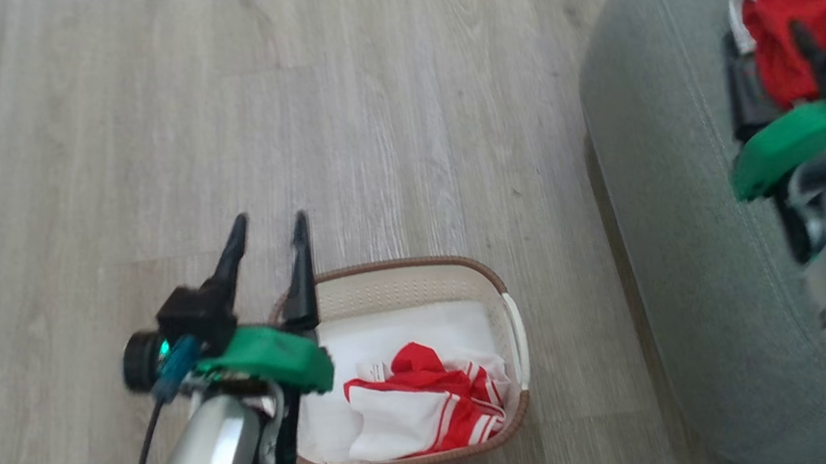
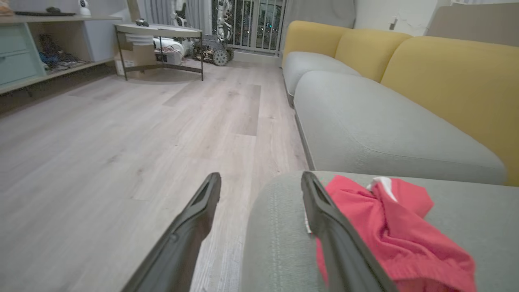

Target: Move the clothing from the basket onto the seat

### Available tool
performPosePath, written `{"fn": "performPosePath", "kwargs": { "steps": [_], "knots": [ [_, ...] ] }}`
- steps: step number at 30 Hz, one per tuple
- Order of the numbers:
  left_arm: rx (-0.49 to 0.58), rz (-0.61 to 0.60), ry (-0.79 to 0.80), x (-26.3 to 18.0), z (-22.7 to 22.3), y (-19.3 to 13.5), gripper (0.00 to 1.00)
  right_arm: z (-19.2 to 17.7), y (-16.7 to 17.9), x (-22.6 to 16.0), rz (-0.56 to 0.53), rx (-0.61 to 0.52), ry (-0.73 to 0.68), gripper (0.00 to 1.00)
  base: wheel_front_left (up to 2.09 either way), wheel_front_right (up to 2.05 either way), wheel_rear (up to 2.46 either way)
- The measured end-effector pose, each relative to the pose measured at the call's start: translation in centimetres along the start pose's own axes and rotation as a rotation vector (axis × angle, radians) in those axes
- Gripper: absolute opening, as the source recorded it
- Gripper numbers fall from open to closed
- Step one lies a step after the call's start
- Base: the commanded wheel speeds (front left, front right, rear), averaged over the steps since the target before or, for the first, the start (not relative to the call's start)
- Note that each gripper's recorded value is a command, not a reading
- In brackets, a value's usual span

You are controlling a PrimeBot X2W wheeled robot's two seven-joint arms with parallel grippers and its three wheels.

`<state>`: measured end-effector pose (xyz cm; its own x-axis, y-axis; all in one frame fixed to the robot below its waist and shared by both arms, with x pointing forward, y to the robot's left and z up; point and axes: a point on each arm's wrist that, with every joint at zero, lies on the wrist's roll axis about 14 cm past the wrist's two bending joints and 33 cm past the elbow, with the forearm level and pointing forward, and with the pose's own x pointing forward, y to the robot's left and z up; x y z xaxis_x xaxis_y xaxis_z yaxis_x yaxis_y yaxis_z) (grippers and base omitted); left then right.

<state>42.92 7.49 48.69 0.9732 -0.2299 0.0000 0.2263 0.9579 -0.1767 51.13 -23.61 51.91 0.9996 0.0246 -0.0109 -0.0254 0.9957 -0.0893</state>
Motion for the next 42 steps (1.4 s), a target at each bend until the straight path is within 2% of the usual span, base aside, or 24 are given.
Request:
{"fn": "performPosePath", "kwargs": {
  "steps": [1,4,16,25,42],
  "knots": [
    [0.002,0.036,-0.007,-0.9,0.3,1.0,1.0,0.4,1.7,-0.4,0.027,0.022,-0.022,1.0,0.0,0.0,0.0],
    [0.004,0.095,-0.007,-2.4,0.3,2.7,1.0,1.0,3.6,-1.3,0.057,0.047,-0.057,1.0,0.0,0.0,0.0],
    [-0.009,0.293,0.0,-9.0,-0.1,7.6,1.0,0.0,8.1,-7.7,0.109,0.098,-0.08,1.0,0.0,0.0,0.0],
    [-0.003,0.33,0.003,-12.3,-0.5,8.2,1.0,0.4,9.5,-10.8,0.141,0.169,-0.102,1.0,0.0,0.0,0.0],
    [0.007,0.329,-0.007,-13.1,-0.3,8.2,1.0,-1.4,10.6,-13.1,0.161,0.235,-0.052,1.0,0.0,0.0,0.0]
  ]
}}
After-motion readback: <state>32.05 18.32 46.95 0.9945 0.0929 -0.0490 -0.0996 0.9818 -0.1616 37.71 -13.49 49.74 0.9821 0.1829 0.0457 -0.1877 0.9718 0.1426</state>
